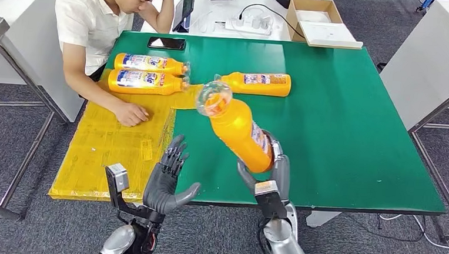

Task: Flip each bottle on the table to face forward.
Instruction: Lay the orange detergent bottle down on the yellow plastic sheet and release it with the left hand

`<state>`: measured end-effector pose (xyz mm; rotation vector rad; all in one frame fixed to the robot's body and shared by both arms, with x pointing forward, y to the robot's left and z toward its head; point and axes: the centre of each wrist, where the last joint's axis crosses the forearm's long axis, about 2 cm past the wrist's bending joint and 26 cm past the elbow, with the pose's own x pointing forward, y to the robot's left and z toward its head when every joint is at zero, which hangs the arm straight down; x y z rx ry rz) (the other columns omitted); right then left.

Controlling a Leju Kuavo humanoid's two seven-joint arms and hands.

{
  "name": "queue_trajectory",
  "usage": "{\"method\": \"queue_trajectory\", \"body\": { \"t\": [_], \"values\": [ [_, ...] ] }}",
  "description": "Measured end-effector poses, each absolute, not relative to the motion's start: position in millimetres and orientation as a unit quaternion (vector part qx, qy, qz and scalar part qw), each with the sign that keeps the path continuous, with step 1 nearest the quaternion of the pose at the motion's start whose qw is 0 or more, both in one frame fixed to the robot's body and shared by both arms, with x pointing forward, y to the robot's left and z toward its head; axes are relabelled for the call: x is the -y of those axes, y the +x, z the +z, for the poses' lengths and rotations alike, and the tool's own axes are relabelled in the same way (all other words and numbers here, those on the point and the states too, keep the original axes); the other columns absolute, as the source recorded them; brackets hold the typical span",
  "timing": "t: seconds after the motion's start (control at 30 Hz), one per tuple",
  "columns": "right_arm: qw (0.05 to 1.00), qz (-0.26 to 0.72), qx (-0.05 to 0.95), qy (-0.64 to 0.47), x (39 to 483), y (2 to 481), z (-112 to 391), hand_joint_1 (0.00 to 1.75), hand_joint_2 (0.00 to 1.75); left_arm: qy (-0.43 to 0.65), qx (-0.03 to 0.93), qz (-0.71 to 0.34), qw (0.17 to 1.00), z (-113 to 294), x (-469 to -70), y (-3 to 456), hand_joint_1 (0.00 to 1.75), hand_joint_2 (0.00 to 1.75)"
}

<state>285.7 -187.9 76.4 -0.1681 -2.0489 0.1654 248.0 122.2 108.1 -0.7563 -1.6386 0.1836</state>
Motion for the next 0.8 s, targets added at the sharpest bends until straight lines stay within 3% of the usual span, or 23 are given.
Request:
{"method": "queue_trajectory", "body": {
  "t": [0.2,0.43,0.8],
  "values": [
    [0.513,0.112,0.851,-0.023,161,280,74,1.75,1.75,-0.33,0.718,0.058,0.611,104,-117,245,0.0,1.75],
    [0.517,0.238,0.821,0.04,121,261,52,1.75,1.75,-0.327,0.72,0.072,0.608,107,-114,245,0.0,1.75],
    [0.523,0.278,0.803,0.064,103,255,43,1.75,1.75,-0.314,0.714,0.109,0.616,101,-119,240,0.0,1.75]
  ]
}}
